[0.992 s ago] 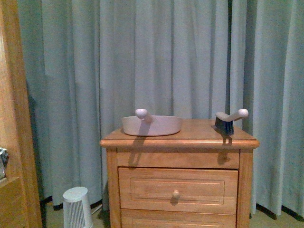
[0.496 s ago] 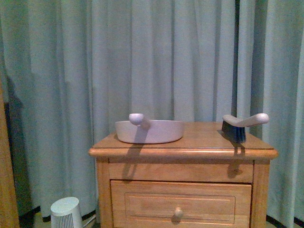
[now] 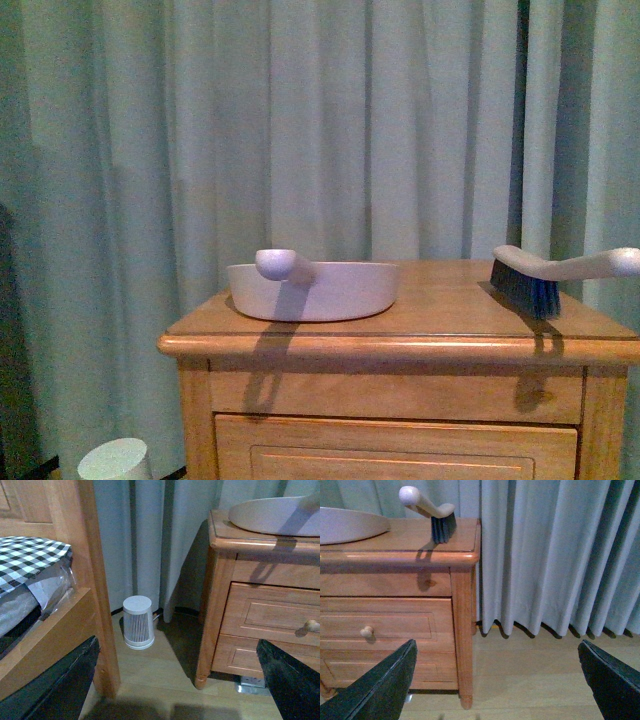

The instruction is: Clean up trash

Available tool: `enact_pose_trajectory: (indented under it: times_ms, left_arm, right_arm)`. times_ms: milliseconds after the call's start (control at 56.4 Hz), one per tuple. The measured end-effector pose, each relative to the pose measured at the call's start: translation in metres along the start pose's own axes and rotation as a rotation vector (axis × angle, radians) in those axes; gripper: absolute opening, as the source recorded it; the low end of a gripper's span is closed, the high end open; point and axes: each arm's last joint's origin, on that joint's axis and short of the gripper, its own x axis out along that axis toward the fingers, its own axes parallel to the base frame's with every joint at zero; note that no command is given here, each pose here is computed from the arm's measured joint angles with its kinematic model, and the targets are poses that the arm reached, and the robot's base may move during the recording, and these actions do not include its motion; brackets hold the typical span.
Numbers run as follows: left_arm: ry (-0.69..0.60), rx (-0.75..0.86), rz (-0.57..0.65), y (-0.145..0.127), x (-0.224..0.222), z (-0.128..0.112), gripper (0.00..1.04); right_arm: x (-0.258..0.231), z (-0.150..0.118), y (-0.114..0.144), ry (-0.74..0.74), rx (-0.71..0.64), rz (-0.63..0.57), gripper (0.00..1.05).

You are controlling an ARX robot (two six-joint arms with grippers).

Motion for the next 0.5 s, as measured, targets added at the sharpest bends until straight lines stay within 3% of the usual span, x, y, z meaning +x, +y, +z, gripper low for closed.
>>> enact_pose_trajectory:
  times_ms: [496]
  left_arm:
    - [0.000,0.000,0.000,0.0000,0.0000,0.0000,0.97]
  right_arm:
    - [0.0000,0.0000,0.0000,0.000,0.000,0.000,0.97]
